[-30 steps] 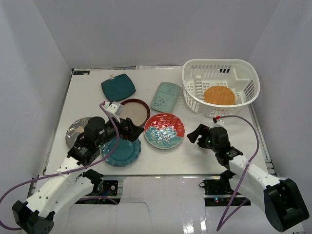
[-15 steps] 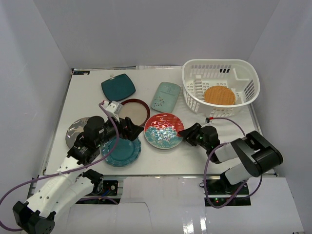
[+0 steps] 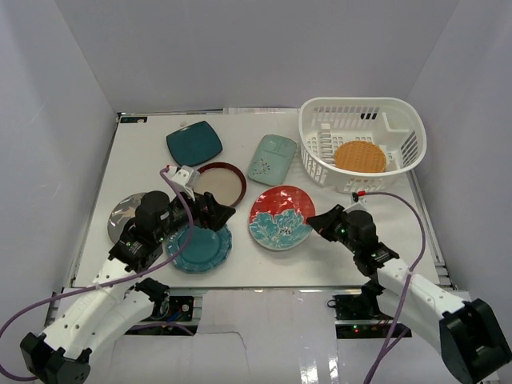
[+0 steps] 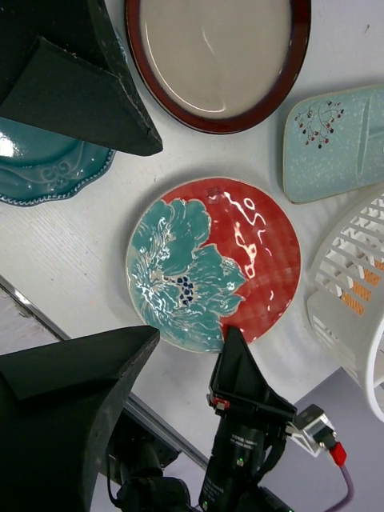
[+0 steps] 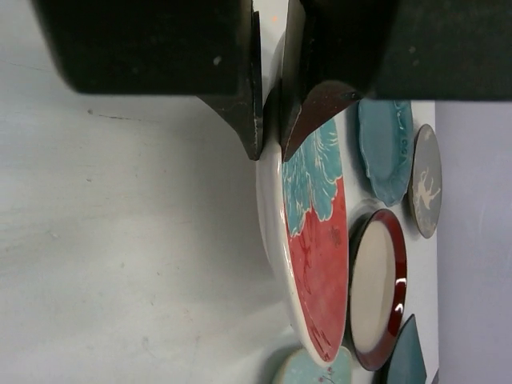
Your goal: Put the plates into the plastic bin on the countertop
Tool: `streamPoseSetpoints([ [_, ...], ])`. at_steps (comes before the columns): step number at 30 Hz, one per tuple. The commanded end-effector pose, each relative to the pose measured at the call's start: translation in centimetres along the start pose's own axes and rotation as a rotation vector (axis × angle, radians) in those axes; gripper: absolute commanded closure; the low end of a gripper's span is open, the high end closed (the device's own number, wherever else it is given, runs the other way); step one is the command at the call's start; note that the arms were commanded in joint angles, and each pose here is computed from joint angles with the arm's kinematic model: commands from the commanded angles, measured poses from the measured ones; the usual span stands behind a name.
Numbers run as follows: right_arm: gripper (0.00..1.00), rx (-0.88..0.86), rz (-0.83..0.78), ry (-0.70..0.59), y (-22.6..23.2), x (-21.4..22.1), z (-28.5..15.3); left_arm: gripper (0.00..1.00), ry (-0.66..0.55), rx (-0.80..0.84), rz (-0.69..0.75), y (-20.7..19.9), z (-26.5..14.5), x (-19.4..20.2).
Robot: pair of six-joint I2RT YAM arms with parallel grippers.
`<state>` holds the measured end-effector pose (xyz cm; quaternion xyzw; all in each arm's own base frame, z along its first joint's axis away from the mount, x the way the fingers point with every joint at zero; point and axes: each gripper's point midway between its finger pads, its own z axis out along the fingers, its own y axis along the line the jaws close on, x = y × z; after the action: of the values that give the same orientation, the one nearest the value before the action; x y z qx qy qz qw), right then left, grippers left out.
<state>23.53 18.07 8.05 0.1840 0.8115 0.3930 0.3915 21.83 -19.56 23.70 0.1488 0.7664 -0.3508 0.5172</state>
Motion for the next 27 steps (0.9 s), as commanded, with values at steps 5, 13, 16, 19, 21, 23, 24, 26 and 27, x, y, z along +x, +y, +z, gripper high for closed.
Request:
streamPoseSetpoints([
  [5, 0.92, -0.286, -0.126, -0.280, 14.6, -13.1, -4.8, 0.02, -0.119, -0.022, 0.035, -0.4, -1.2, -4.0],
  [13, 0.92, -0.265, -0.149, -0.580, 17.5, -29.7, -8.0, 0.02, -0.122, -0.007, 0.031, -0.6, -1.6, -3.8],
  [16, 0.92, -0.169, -0.154, -0.647, 15.1, -34.5, -7.7, 0.02, -0.115, 0.010, 0.030, -1.0, -1.7, -3.5],
  [19, 0.92, -0.050, -0.164, -0.678, 12.2, -38.1, -6.4, 0.02, -0.108, 0.023, 0.031, -1.3, -1.7, -3.2],
  [21, 0.92, 0.024, -0.158, -0.651, 9.5, -39.0, -4.3, 0.02, -0.104, 0.027, 0.031, -1.4, -1.7, -3.1],
  [23, 0.92, 0.050, -0.167, -0.647, 9.0, -40.2, -3.6, 0.02, -0.098, 0.033, 0.032, -1.6, -1.6, -3.0],
  [24, 0.92, 0.072, -0.162, -0.625, 7.7, -40.3, -2.6, 0.02, -0.096, 0.034, 0.032, -1.6, -1.6, -2.9],
  [26, 0.92, 0.101, -0.169, -0.628, 6.9, -40.8, -2.1, 0.02, -0.092, 0.032, 0.032, -1.6, -1.5, -2.8],
  [27, 0.92, 0.121, -0.165, -0.619, 6.0, -40.8, -1.6, 0.02, -0.088, 0.030, 0.031, -1.5, -1.5, -2.7],
])
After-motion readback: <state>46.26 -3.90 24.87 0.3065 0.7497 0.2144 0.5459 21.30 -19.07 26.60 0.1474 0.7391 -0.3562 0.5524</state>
